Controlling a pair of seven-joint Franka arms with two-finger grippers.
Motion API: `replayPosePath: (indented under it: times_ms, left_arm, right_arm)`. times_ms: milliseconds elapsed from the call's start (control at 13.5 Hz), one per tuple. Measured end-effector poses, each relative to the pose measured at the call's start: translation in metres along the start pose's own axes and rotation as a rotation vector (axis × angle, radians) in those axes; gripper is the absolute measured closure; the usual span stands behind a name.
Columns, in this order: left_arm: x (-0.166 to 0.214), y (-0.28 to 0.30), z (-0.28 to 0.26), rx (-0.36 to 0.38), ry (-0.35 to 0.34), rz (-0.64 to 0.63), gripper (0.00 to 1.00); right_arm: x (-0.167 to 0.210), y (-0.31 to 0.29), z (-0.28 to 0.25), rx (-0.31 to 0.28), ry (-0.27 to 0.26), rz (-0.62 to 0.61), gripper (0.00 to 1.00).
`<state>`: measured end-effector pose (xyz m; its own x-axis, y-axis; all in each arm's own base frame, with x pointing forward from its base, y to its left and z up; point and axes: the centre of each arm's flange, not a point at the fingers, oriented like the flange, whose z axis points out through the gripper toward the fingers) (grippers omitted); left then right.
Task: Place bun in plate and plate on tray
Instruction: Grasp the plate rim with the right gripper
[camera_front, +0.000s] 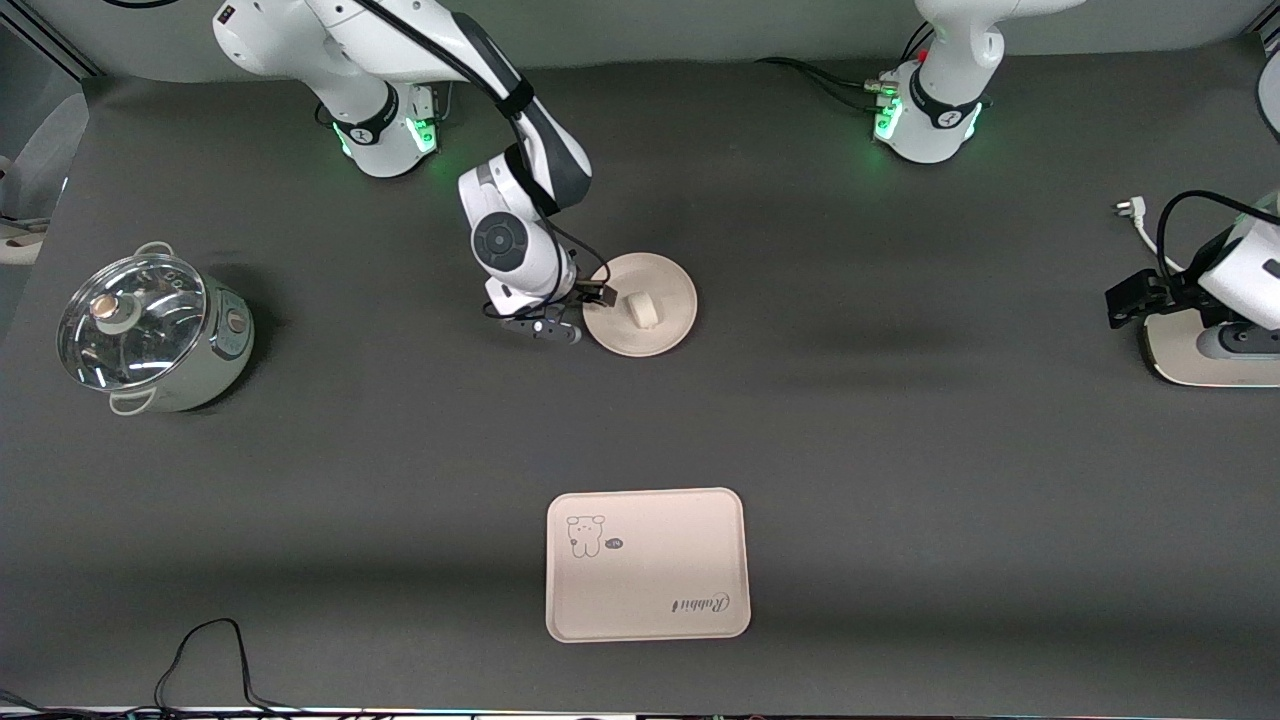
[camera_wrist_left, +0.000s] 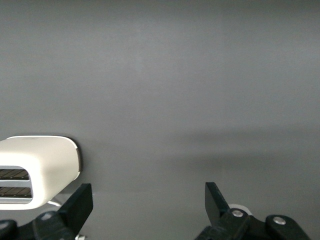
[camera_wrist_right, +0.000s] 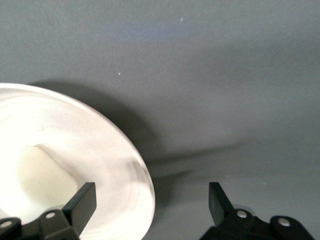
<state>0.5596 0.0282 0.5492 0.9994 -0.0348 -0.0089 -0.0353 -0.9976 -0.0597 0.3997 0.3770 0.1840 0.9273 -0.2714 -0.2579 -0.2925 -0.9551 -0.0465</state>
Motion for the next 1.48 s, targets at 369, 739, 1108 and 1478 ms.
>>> replayPosePath:
  times_ms: [369,739,1108,1478]
  left_arm:
    - [-0.016,-0.012,-0.035,-0.067,0.067,0.024,0.00]
    - [-0.021,-0.018,-0.035,-0.091,0.026,0.026,0.00]
    - [-0.018,-0.003,-0.054,-0.090,0.060,0.061,0.00]
    - [-0.016,0.014,-0.062,-0.086,0.075,0.092,0.00]
  right_arm:
    - [-0.007,-0.007,0.019,0.007,0.034,-0.007,0.14]
    - [-0.011,-0.011,0.019,0.014,0.036,0.069,0.67]
    - [-0.007,-0.014,0.004,0.037,0.047,0.081,0.91]
    - [0.036,0.002,-0.065,-0.006,-0.065,0.081,0.95]
